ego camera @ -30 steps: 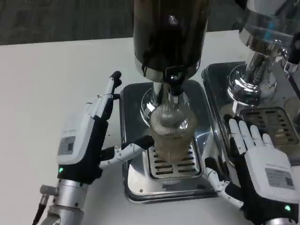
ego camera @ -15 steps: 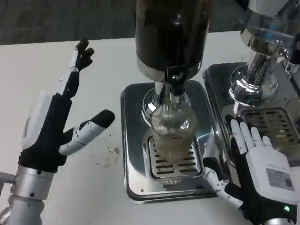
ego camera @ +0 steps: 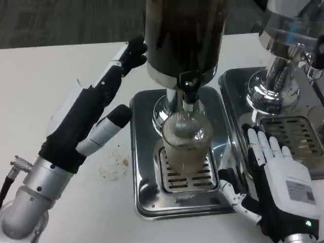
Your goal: Grasp the cup under the faucet to collect the drink, then remove the cup.
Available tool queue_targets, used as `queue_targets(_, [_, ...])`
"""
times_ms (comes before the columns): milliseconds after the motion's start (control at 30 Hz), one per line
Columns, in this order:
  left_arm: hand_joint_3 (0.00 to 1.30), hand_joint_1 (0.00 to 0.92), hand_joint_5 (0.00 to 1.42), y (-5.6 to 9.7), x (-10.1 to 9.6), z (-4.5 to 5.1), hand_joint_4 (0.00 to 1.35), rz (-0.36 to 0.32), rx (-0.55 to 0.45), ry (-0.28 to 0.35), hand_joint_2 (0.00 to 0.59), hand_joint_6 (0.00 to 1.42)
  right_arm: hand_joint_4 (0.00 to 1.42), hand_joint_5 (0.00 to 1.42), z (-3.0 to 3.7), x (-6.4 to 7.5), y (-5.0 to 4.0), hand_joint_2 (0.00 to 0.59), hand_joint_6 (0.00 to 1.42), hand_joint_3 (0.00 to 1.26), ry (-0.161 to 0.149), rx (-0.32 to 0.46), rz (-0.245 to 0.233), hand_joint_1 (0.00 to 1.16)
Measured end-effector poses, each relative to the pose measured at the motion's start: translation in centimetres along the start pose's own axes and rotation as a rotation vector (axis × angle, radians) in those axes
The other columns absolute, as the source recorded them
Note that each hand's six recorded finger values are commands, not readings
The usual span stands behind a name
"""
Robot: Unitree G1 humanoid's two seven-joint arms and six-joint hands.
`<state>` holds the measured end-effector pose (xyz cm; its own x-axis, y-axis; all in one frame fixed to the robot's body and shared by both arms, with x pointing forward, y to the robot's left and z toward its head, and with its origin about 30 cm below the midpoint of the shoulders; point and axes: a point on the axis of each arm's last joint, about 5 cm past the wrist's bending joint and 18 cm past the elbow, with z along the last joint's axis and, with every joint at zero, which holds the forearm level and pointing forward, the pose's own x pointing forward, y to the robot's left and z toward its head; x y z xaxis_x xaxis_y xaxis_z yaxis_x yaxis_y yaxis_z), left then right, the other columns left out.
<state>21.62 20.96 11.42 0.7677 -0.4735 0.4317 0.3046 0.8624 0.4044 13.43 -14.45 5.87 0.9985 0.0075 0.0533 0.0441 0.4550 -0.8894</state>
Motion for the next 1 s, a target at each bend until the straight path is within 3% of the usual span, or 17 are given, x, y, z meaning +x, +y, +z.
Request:
queue_targets(300, [0.0, 0.0, 0.06, -0.5, 2.1, 0.07, 0.0, -0.059, -0.072, -0.075, 0.101, 0.04, 0.0, 0.0, 0.14, 0.0, 0.1, 0.405, 0.0, 0.0, 0.004, 0.009, -0.019, 0.27])
queue_targets(733, [0.01, 0.0, 0.12, -0.9, 3.8, -0.34, 0.0, -0.117, -0.112, -0.081, 0.104, 0.11, 0.0, 0.0, 0.4, -0.5, 0.46, 0.414, 0.02, 0.0, 0.03, 0.026, -0.026, 0.27])
queue_targets(1000, [0.04, 0.0, 0.14, -2.5, 3.3, -0.18, 0.0, -0.163, -0.138, -0.091, 0.114, 0.11, 0.0, 0.0, 0.37, -0.7, 0.49, 0.415, 0.02, 0.0, 0.036, 0.023, -0.026, 0.28])
